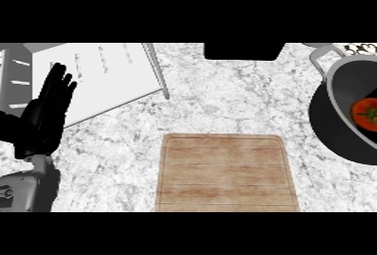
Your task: Pick the tomato from the cutting board and place it in the pot
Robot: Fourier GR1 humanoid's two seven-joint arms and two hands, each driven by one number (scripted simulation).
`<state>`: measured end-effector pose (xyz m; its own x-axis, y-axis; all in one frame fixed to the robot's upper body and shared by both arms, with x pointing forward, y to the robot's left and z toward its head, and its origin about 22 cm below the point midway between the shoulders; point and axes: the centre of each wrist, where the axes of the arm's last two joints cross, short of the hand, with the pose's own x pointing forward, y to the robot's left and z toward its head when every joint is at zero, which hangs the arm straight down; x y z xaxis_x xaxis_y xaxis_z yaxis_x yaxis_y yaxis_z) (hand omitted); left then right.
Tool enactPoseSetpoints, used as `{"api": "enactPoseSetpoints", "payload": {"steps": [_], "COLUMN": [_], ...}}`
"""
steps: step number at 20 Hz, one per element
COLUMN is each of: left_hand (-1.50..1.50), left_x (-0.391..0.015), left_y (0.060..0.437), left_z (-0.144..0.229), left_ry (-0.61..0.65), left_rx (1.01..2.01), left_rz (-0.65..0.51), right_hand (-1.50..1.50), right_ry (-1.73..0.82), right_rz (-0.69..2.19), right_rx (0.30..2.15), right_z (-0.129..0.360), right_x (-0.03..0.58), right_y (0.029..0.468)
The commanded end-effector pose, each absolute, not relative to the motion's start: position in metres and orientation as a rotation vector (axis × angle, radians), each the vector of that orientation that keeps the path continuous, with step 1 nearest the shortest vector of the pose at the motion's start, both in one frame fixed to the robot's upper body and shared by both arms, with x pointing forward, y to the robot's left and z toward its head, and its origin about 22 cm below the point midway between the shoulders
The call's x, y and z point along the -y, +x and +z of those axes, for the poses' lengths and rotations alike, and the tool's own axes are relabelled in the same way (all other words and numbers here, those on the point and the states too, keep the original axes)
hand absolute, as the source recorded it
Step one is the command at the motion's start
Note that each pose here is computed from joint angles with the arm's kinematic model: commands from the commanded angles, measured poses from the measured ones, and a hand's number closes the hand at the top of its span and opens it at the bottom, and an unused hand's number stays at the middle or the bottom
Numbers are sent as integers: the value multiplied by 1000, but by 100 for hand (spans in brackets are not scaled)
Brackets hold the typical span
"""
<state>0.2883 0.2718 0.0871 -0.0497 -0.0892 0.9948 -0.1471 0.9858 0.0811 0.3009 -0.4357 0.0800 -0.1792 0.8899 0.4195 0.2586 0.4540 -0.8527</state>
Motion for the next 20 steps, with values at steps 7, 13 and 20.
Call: {"api": "enactPoseSetpoints", "payload": {"steps": [7,13,20], "left_hand": [0,0,0], "left_x": [-272,-276,-269], "left_y": [286,289,292], "left_z": [77,83,94], "left_ry": [153,178,154], "left_rx": [1624,1621,1628], "left_rz": [29,49,44], "right_hand": [-150,-150,-150], "right_ry": [-596,-357,-241], "right_rz": [740,449,214], "right_rx": [1591,1788,1818], "right_z": [53,41,63], "right_x": [440,446,495], "right_y": [332,329,318]}}
